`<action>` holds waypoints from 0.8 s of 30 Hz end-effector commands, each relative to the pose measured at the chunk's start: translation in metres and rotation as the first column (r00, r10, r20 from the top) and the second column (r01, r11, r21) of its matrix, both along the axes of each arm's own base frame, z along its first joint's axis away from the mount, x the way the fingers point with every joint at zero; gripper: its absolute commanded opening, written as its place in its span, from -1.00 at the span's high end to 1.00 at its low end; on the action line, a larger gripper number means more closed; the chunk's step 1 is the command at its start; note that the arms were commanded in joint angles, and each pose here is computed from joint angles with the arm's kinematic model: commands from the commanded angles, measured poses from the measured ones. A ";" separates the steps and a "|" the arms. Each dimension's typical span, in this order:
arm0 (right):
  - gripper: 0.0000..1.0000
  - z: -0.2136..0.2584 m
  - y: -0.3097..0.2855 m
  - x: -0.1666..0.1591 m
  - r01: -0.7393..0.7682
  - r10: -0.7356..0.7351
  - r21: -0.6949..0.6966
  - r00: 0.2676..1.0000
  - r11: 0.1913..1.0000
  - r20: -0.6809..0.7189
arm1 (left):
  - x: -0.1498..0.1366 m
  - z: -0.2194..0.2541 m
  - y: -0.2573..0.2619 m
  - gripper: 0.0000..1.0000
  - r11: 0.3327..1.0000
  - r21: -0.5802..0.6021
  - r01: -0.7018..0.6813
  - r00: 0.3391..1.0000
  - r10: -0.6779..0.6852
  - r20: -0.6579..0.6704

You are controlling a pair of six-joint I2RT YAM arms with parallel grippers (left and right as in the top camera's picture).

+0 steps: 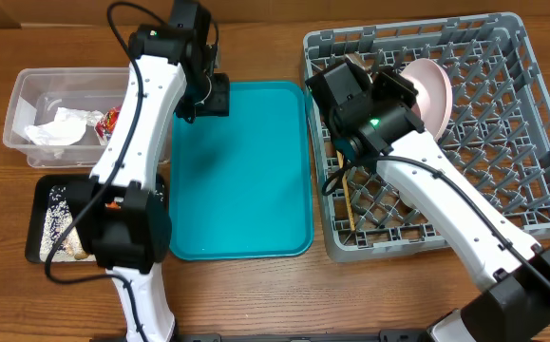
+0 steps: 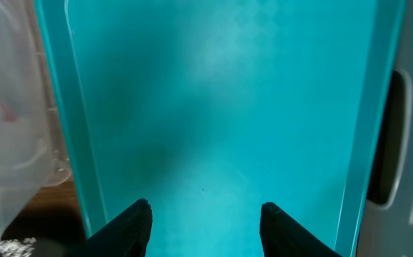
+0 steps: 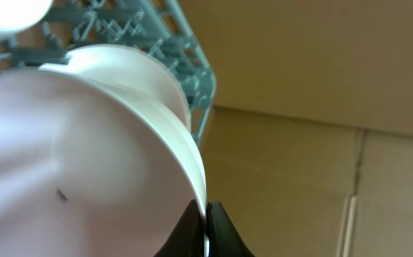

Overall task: Sort waste into correct bins and load items into the dishwasher
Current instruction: 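Release the left gripper and carry the bowl right over the rack, then lower the pink bowl into the rack beside the plate and release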

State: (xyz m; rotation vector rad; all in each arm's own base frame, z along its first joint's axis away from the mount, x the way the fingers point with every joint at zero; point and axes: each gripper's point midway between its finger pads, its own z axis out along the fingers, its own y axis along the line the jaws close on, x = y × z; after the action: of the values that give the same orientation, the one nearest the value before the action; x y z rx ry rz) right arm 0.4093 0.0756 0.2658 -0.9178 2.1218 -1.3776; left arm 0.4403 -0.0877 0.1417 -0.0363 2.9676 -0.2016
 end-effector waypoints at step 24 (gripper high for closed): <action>0.92 -0.040 -0.034 -0.027 0.277 -0.335 0.201 0.865 0.940 0.374 | -0.002 0.023 0.004 -0.07 0.906 -0.421 0.049 0.998 -0.056 -0.003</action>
State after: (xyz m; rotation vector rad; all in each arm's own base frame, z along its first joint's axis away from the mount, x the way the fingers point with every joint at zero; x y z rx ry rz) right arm 0.3874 0.0468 0.2357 -0.2669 2.0908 -1.3806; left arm 0.4370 -0.0817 0.1548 -0.0465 2.9164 -0.8178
